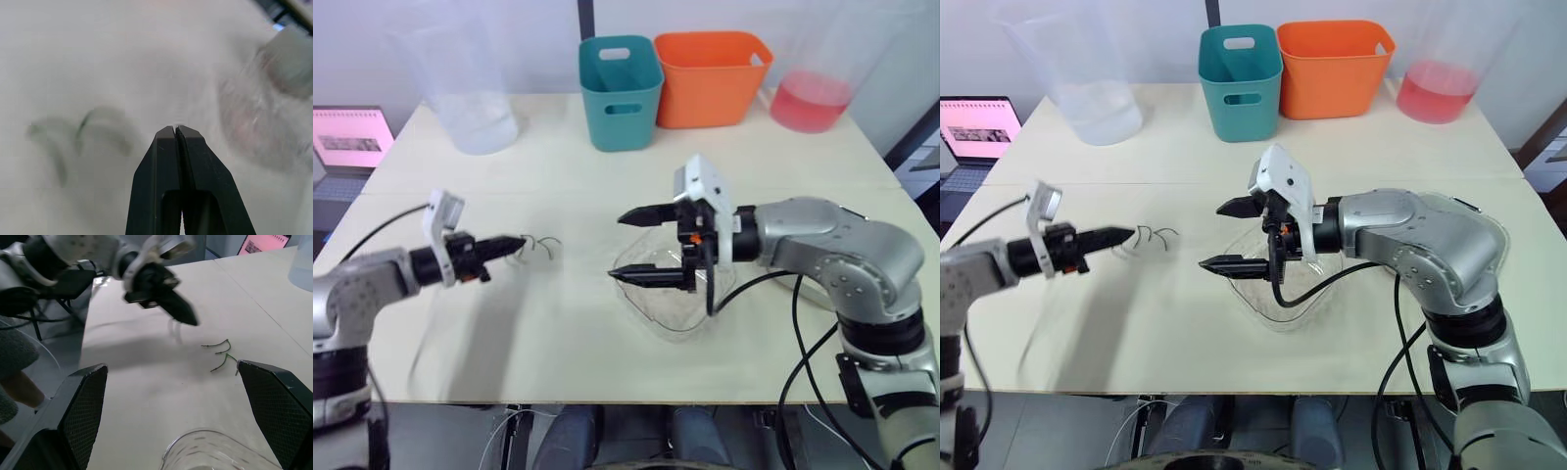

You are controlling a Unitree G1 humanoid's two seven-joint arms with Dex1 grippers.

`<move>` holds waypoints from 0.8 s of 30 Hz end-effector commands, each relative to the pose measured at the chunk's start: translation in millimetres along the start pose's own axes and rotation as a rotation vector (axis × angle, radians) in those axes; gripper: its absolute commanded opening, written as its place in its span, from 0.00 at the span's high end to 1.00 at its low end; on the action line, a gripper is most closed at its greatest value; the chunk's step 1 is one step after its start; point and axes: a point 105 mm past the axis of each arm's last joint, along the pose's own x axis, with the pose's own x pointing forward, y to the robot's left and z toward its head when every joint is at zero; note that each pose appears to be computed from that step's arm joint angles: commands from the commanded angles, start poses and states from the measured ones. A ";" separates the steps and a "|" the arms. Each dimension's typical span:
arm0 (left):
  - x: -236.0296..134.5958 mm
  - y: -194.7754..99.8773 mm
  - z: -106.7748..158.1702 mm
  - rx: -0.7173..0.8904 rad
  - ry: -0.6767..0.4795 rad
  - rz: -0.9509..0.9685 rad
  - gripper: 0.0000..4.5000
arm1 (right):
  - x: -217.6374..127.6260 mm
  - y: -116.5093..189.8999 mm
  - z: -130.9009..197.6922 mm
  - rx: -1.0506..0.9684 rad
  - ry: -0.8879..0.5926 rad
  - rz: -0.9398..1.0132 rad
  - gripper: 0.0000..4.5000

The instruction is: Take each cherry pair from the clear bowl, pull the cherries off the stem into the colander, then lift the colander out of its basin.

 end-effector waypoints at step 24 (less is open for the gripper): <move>0.4 -56.2 101.7 0.496 -0.199 -0.158 0.01 | -141.9 -83.1 -15.1 0.076 -0.166 -0.688 0.00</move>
